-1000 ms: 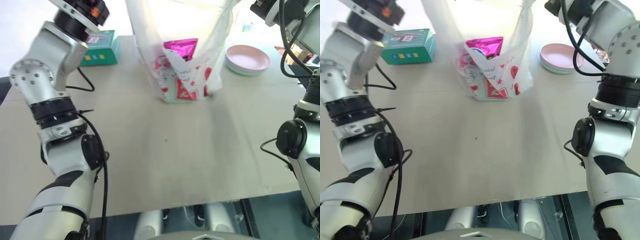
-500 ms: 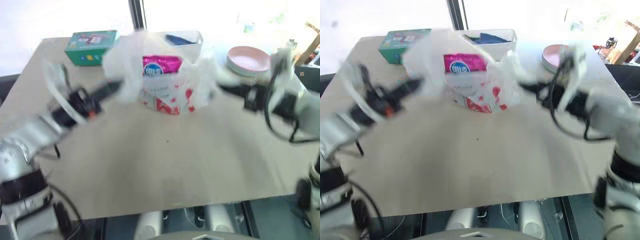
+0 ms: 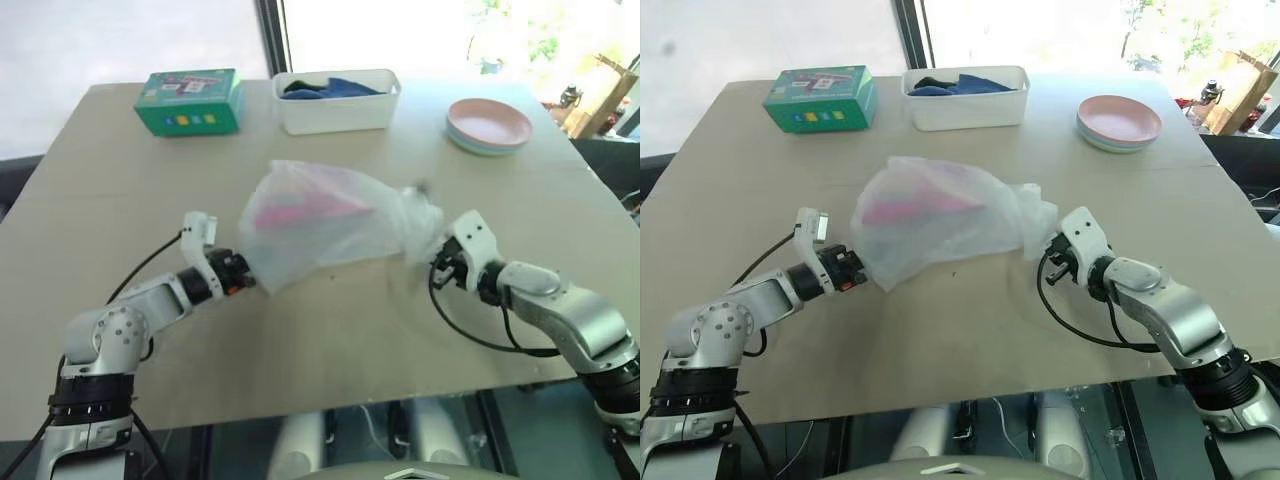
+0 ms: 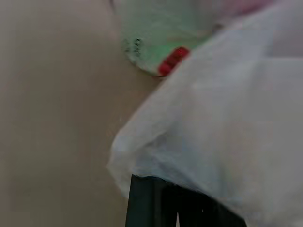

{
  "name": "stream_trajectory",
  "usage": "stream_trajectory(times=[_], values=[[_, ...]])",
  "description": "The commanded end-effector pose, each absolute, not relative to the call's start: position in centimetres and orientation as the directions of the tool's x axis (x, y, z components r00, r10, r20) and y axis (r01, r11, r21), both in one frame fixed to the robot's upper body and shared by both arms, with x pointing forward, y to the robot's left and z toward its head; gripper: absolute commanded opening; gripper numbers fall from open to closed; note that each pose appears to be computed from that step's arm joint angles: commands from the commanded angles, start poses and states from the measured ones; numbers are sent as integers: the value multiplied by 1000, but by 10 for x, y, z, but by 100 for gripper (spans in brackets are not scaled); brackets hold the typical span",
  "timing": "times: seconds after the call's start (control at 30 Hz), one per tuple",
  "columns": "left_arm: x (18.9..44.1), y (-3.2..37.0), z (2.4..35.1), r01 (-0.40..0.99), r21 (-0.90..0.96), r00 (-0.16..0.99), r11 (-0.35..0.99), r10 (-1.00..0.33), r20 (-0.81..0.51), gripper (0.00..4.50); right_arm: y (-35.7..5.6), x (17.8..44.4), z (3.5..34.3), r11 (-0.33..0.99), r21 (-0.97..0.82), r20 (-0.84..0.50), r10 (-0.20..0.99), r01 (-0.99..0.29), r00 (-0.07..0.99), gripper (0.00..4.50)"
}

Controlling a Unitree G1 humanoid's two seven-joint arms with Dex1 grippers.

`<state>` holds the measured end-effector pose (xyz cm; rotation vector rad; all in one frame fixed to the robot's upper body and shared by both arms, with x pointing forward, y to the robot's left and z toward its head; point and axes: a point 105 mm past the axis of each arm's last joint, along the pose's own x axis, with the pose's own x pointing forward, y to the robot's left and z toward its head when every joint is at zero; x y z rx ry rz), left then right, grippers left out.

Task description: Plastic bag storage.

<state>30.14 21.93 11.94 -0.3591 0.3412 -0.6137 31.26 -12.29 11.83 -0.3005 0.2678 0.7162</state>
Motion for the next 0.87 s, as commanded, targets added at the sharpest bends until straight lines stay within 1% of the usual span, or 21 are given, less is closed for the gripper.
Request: stream_trajectory(times=[0.03,0.07,0.1,0.13,0.17,0.2,0.23,0.27,0.3,0.33,0.37,0.47,0.5,0.53,0.57,0.7,0.87], values=[[275,230,143,602,-288,743,745,-654,-137,0,-123,289,159,651,-254,-196,689,-715,697,43],[268,231,147,622,-272,734,734,-668,-123,43,-126,282,162,648,-263,-190,692,-715,697,61],[261,233,149,624,-268,734,734,-668,-121,56,-127,271,164,631,-261,-189,708,-730,680,85],[253,234,155,632,-239,738,737,-666,-105,89,-130,260,168,627,-264,-182,714,-733,676,134],[246,235,160,636,-210,742,742,-663,-99,138,-135,248,173,623,-266,-175,719,-736,672,193],[239,237,163,636,-192,745,747,-659,-98,180,-139,239,177,625,-265,-171,719,-734,673,231],[231,239,163,633,-164,751,757,-651,-112,235,-144,231,180,627,-254,-166,721,-736,672,287],[224,241,161,631,-149,751,761,-648,-129,281,-148,222,181,623,-243,-171,727,-744,665,336],[219,243,159,629,-138,752,765,-644,-143,325,-152,216,180,618,-240,-180,730,-749,660,380],[215,244,158,628,-132,752,767,-641,-151,381,-154,212,180,613,-240,-188,731,-753,656,440],[212,246,156,624,-119,756,772,-635,-161,441,-156,208,179,608,-239,-200,732,-757,651,450],[202,252,150,619,8,777,786,-610,-156,447,-174,187,170,600,-219,-253,726,-769,639,450],[200,253,148,614,29,783,789,-604,-146,447,-185,182,166,613,-252,-276,696,-749,662,450],[201,252,148,614,90,787,784,-600,-143,447,-193,178,163,625,-250,-281,684,-740,673,450],[202,253,146,614,104,787,783,-597,-153,447,-201,177,159,643,-241,-288,668,-727,686,450],[206,254,144,618,110,785,779,-601,-152,447,-225,179,146,684,-268,-296,612,-678,734,450],[211,254,142,626,93,777,774,-611,-152,447,-233,182,139,680,-307,-295,597,-666,746,450]])
